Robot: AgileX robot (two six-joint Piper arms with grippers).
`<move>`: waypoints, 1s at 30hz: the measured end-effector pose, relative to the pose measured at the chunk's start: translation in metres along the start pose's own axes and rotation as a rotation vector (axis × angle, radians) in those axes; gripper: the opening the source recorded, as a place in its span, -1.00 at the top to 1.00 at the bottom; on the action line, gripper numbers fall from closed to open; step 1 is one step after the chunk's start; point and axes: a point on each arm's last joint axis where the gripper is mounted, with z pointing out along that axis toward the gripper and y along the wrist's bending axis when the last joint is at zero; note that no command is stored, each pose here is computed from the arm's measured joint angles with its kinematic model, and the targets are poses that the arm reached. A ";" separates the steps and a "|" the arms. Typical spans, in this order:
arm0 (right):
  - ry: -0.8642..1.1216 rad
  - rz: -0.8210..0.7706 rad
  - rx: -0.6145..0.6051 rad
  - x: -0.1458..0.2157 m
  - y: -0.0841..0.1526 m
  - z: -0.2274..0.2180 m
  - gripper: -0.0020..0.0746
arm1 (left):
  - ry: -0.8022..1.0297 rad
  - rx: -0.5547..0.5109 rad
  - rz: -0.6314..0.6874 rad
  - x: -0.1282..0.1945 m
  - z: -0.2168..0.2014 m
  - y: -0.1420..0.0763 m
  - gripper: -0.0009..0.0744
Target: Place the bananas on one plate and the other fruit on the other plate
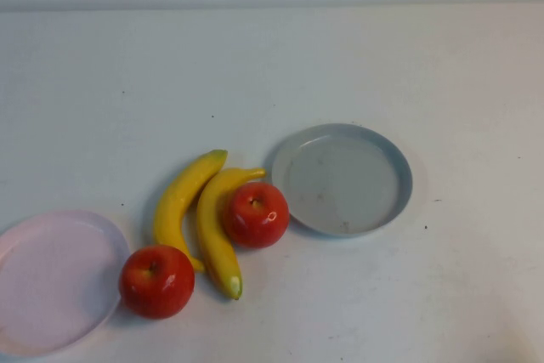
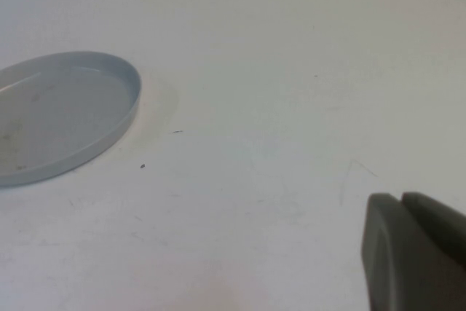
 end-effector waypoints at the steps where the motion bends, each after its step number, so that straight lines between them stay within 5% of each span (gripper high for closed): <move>1: 0.000 0.000 0.000 0.000 0.000 0.000 0.99 | -0.019 0.003 -0.023 -0.002 0.000 0.000 0.97; 14: 0.000 0.000 0.000 0.000 0.000 0.000 0.99 | 0.016 0.004 -0.089 0.000 0.000 -0.001 0.97; 19: 0.000 0.000 0.000 0.000 0.000 0.000 0.99 | 0.100 0.029 -0.122 -0.022 -0.006 -0.014 0.98; 30: 0.000 0.000 0.000 0.000 0.000 0.000 0.99 | 0.694 0.051 0.080 -0.083 0.010 -0.050 0.98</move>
